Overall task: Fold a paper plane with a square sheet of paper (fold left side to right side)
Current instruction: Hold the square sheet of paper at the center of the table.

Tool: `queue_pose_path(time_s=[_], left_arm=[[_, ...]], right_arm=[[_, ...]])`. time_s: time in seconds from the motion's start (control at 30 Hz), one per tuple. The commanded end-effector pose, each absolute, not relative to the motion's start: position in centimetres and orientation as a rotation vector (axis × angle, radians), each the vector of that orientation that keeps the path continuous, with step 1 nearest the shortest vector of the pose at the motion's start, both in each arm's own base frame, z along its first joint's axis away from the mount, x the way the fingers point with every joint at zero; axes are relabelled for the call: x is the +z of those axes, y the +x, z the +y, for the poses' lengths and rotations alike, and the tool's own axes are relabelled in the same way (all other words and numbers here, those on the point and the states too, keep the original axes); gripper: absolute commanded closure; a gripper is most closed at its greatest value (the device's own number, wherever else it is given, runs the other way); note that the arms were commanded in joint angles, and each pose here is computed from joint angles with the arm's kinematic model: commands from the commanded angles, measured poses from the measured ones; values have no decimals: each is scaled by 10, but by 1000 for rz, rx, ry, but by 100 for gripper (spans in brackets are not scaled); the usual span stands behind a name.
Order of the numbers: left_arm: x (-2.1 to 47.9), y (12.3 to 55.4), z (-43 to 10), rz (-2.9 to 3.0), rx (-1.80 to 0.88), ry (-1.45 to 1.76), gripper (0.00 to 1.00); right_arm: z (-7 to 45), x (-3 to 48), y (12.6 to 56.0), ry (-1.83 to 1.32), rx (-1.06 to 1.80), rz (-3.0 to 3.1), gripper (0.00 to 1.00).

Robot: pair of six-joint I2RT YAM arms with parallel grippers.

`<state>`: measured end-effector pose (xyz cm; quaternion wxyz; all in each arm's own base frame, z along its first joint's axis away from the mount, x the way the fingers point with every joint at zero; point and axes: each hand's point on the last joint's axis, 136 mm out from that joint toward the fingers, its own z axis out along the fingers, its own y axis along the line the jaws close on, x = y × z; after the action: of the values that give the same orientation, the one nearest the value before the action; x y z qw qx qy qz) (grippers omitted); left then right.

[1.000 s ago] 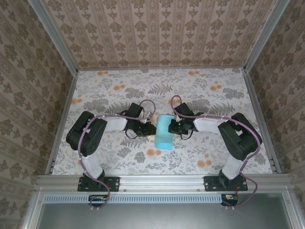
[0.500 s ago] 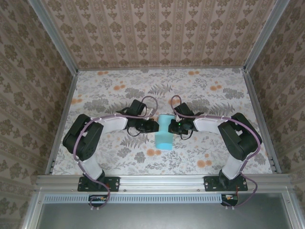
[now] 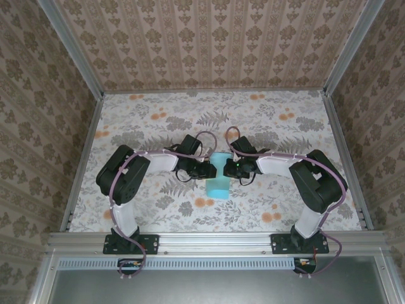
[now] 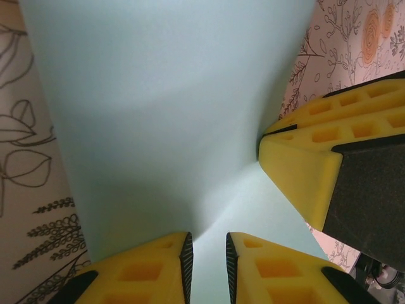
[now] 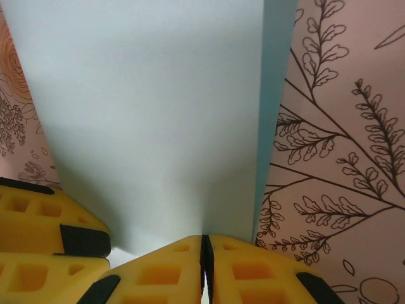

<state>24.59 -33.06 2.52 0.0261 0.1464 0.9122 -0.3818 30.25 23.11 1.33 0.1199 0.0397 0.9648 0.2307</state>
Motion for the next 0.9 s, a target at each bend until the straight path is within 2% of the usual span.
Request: queue_pose_path(time_s=[0.0,0.17,0.5,0.87], left_arm=[[6,232,-323,2905,-1098,436,76],[-1,226,-316,2939,-1052,426,76],[-4,225,-314,2956,-1014,427,76],[-4,226,-314,2955,-1003,432,76]], right_arm=[[211,-21,268,127,515,2993,88],[221,-3,279,96,611,2919,88],[243,63,316,37,872,2664,88],[270,56,343,47,1011,2607,90]])
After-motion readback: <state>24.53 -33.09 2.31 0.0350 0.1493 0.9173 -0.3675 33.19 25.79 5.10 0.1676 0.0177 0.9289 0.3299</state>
